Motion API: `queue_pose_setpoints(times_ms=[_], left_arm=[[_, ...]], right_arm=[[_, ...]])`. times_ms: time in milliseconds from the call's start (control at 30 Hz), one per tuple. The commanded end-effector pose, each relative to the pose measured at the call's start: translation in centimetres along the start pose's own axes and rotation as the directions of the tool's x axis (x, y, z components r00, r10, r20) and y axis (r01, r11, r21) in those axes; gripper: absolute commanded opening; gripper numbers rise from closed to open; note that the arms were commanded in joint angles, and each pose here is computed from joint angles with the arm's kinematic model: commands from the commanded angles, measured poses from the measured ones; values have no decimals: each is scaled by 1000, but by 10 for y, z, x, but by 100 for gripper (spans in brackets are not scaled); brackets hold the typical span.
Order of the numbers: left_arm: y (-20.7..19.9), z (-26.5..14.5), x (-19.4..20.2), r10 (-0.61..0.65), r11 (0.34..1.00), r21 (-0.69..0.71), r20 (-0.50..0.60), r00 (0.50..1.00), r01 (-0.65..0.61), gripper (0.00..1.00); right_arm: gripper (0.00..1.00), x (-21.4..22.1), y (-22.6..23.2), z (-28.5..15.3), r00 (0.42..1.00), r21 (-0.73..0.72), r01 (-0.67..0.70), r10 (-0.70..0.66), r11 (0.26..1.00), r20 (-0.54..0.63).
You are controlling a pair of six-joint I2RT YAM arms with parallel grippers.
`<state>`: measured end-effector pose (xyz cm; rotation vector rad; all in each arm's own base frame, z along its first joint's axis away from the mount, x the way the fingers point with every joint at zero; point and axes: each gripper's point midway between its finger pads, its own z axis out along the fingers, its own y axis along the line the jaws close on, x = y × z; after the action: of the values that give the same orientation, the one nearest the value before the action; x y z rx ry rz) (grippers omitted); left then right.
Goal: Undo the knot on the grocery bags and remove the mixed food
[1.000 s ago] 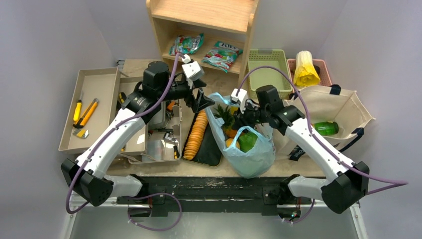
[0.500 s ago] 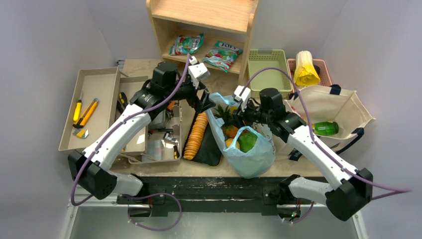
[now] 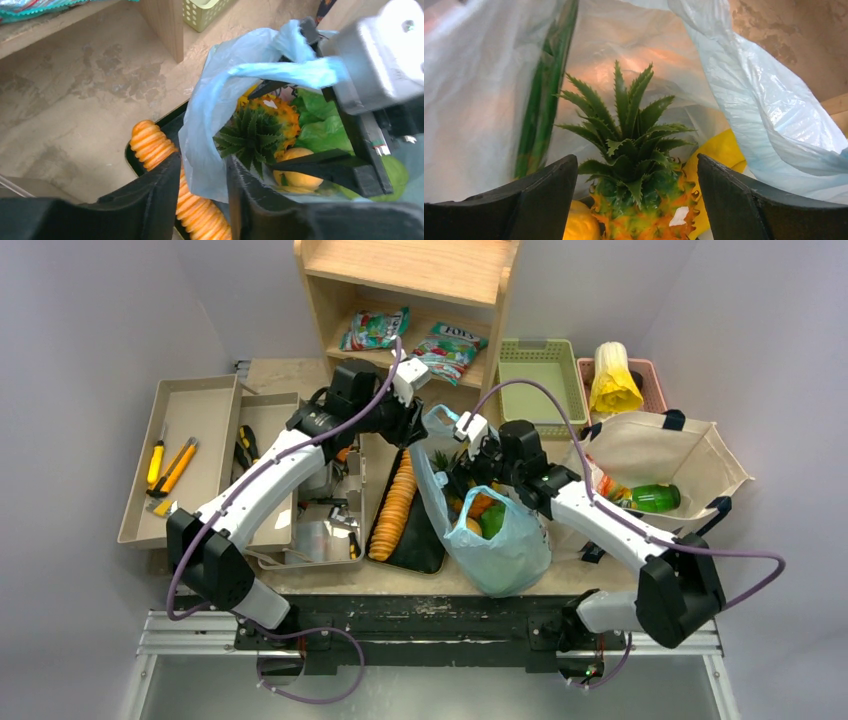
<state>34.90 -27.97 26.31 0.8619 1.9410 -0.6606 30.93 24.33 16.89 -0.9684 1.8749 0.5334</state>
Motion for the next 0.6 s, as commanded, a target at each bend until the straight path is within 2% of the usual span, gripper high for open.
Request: queue_pose_setpoints(times_ms=[0, 67, 367, 433, 467, 500, 567], left_arm=[[-19, -9, -23, -45, 997, 69, 58, 997, 41, 21], [-25, -12, -26, -48, 995, 96, 77, 996, 41, 0], [-41, -25, -37, -59, 986, 164, 119, 991, 39, 0], [-41, -25, -34, -59, 986, 163, 113, 992, 40, 0], [-40, -25, -34, -58, 986, 160, 110, 992, 40, 0], [-40, -25, -32, -59, 986, 159, 102, 993, 42, 0], [-38, -24, -28, -56, 987, 153, 88, 995, 42, 0]], right_arm=[[87, -5, -8, 13, 998, 28, 32, -34, 999, 52], [87, 3, -5, 17, 998, 10, 42, -43, 999, 48], [80, 22, -9, 45, 995, -10, 93, -93, 996, 27], [69, 19, -13, 49, 993, -2, 112, -112, 994, 36], [58, 16, -14, 49, 992, 1, 121, -121, 993, 38], [41, 13, -15, 48, 991, 1, 130, -130, 991, 41], [17, 1, -10, 41, 988, -26, 143, -142, 989, 60]])
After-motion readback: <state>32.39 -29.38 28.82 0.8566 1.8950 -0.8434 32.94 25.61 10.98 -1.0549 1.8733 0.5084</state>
